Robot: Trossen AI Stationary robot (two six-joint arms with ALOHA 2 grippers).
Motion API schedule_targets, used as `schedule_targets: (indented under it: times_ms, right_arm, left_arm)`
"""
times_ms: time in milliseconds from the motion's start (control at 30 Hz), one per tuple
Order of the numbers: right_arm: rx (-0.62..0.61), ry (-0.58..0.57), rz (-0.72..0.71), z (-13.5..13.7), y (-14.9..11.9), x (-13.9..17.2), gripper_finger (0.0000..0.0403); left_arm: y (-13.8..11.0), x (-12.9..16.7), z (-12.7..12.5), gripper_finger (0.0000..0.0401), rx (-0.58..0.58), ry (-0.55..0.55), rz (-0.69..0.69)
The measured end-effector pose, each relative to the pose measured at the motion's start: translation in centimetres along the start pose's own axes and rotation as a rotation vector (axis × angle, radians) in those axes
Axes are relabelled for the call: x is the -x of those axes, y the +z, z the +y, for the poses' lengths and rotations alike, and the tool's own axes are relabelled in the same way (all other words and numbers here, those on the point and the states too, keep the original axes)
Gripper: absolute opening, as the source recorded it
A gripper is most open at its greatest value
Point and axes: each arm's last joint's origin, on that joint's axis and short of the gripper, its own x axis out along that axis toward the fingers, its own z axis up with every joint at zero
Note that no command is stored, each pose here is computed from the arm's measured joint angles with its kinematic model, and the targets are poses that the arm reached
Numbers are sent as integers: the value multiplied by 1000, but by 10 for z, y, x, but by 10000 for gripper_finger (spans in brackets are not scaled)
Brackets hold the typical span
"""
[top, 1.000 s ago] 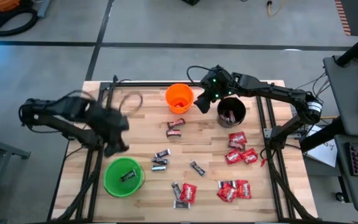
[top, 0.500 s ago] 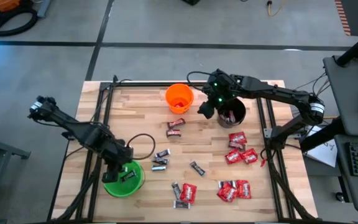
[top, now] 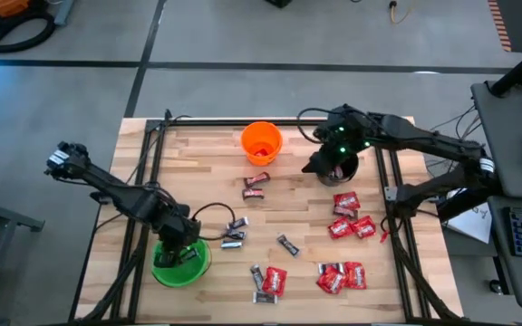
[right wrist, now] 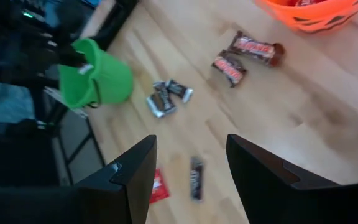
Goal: Sort candy
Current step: Put the black chocolate into the green bucket, then put the red candy into the orange bucket
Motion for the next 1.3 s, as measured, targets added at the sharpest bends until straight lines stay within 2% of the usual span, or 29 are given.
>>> schedule_targets:
  times_ms: [267,467,667,767,833,1033,1200,1300]
  right_arm:
    - [-99,76,26,19,-18,13,180]
    - [-188,180,184,36,-36,10,170]
    - [-288,183,298,51,-55,6,174]
    - [-324,121,381,54,-71,5,188]
    - [-349,40,435,54,-82,3,201]
    - [-379,-254,499,45,-108,-6,249]
    - [-355,-360,504,40,-121,-19,284]
    - [-345,-416,497,35,-127,-28,293]
  left_arm:
    - [5,-5,-2,38,0,-4,-4]
    - [5,-4,-4,84,-2,-56,8]
    - [6,4,-8,128,-19,-122,16]
    - [9,20,-13,139,-87,-141,-27]
    - [11,33,-16,140,-146,-145,-72]
    - [14,63,-5,132,-255,26,-200]
    - [14,79,19,119,-241,83,-286]
    - [15,91,36,114,-222,105,-398]
